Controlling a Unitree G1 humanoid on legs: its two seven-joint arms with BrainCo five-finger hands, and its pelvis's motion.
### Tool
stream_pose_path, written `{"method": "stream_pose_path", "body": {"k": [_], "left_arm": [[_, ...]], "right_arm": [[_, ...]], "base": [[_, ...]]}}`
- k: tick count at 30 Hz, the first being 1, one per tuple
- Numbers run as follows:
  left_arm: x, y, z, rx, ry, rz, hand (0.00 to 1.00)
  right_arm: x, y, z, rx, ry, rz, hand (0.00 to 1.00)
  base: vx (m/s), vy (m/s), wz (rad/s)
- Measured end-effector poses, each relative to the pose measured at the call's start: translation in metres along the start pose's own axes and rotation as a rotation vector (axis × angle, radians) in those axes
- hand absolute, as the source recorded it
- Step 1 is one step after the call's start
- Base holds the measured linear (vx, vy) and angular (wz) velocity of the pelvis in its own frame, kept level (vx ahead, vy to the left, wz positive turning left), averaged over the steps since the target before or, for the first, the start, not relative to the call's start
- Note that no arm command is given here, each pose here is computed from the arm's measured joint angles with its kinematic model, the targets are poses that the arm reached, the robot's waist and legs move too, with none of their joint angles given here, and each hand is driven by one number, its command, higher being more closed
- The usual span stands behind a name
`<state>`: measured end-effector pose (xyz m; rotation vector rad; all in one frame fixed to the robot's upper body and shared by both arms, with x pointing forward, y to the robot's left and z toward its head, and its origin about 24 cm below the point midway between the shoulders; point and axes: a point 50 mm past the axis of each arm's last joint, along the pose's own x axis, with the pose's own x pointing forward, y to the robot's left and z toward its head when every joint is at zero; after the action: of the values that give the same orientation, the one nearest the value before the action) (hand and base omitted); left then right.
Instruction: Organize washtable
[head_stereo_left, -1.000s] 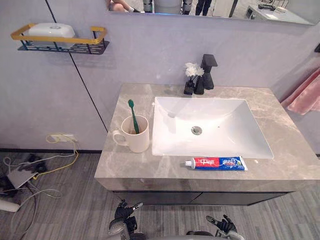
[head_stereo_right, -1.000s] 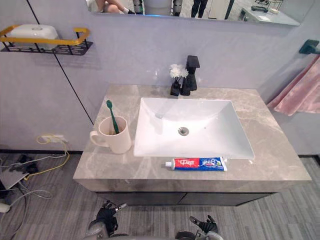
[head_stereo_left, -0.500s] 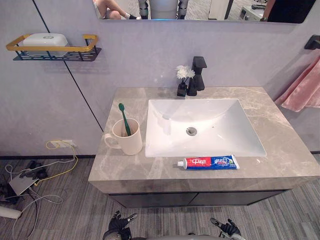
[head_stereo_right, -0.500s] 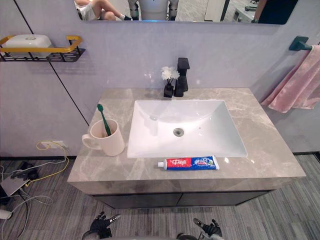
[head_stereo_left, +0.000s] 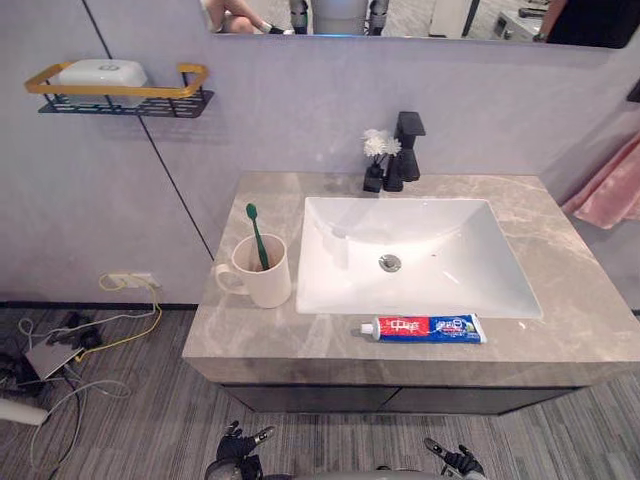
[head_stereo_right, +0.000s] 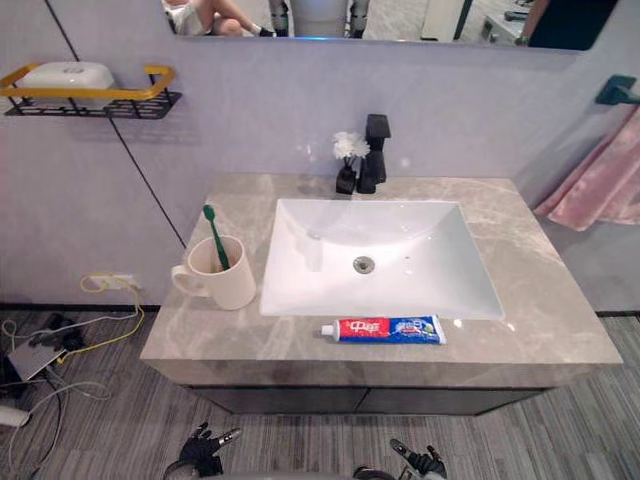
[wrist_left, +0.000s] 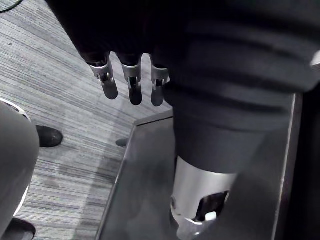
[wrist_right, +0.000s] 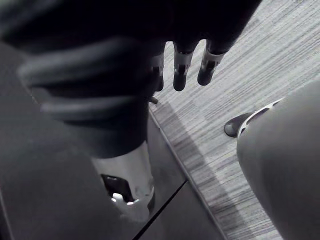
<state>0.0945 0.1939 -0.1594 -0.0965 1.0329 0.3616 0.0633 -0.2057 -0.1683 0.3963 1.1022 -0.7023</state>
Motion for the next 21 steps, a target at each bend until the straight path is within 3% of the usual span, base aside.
{"method": "stream_pose_path", "body": {"k": [10,16,21], "left_arm": [[-0.002,0.027,-0.012,-0.126,0.054,0.098,0.0],[-0.011,0.088,-0.018,-0.395,0.036,0.356,0.0],[-0.029,0.139,0.044,-0.584,-0.303,0.522,0.0]], "right_arm": [[0.002,-0.025,0.005,0.118,0.01,-0.081,0.0],[0.002,-0.047,0.012,0.215,-0.013,-0.151,0.0],[0.003,-0.051,0.019,0.236,-0.038,-0.161,0.0]], "base": [[-0.04,-0.006,0.05],[-0.01,-0.019,0.22],[0.0,-0.007,0.18]]}}
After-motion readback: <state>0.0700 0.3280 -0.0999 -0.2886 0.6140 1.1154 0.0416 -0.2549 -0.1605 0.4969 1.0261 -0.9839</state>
